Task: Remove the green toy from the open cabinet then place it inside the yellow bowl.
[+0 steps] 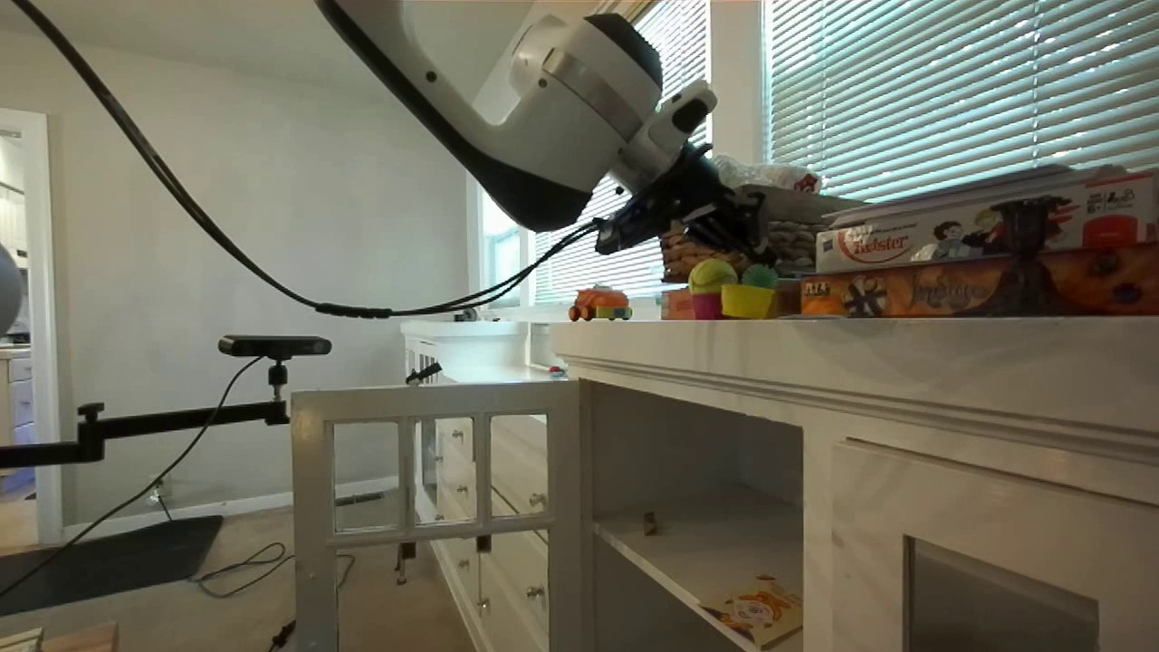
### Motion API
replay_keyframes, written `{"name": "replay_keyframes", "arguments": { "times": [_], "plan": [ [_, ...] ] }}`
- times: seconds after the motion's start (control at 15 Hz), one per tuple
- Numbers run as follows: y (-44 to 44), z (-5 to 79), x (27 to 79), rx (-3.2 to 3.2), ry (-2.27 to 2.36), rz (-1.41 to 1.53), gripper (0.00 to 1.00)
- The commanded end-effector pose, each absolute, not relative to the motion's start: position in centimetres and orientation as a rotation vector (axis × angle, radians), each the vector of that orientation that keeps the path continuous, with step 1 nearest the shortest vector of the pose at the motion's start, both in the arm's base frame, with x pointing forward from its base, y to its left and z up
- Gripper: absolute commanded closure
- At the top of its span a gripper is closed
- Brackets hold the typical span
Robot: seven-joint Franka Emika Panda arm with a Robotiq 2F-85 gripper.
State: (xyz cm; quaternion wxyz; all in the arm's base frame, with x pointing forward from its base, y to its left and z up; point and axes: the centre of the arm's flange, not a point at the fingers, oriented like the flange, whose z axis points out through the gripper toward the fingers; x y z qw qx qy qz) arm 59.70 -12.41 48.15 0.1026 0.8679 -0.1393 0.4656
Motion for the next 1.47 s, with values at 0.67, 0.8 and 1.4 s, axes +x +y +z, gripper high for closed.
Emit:
{"name": "replay_keyframes", "arguments": {
  "times": [0.67,0.8,1.4],
  "plan": [
    [-10.5,49.1,57.0,2.529,-0.358,1.352,0.72],
    [-10.4,49.1,56.9,2.526,-0.36,1.353,0.6],
    [-9.0,50.1,53.0,2.62,-0.279,1.453,0.01]
  ]
}}
